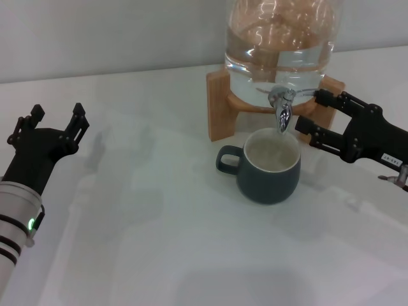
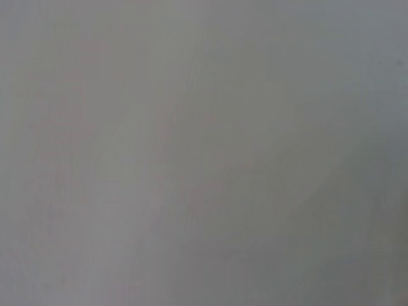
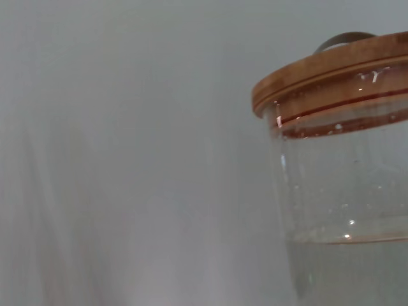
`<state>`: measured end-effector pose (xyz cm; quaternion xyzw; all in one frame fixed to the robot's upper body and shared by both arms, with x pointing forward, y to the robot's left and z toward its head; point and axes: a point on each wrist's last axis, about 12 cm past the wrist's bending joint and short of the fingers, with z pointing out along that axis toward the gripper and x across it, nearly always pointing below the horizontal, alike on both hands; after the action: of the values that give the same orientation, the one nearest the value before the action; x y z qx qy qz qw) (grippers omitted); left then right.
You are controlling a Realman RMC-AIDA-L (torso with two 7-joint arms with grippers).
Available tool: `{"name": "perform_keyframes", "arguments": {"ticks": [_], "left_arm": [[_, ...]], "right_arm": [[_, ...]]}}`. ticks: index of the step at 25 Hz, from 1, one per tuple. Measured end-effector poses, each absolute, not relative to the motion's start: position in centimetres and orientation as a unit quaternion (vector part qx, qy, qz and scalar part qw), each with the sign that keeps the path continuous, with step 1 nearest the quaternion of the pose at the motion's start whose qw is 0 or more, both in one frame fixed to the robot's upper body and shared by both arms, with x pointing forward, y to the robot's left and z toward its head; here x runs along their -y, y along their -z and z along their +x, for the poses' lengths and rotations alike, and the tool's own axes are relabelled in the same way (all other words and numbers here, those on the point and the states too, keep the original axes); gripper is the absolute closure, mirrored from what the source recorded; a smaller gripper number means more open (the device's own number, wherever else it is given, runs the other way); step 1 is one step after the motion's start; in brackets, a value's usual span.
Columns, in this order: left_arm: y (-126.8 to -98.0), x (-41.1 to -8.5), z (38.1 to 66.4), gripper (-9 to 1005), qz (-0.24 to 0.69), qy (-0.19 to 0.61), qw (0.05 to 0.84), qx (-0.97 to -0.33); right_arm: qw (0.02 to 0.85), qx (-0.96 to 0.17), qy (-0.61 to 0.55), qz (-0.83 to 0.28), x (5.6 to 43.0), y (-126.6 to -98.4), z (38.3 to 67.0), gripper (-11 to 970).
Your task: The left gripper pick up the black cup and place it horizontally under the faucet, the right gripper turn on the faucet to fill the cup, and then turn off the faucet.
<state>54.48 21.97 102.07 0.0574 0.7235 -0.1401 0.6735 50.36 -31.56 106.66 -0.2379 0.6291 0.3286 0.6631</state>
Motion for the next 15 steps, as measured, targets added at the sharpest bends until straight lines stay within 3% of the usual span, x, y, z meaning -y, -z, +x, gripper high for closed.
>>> {"name": "perform_keyframes", "arguments": {"ticks": [15], "left_arm": [[-102.01,-22.03,54.39,196,0.056,0.14,0.673,-0.724]], "right_arm": [[0.666,-0.634,-0.323,-0.225,31.88,-106.47,50.18,151]]}}
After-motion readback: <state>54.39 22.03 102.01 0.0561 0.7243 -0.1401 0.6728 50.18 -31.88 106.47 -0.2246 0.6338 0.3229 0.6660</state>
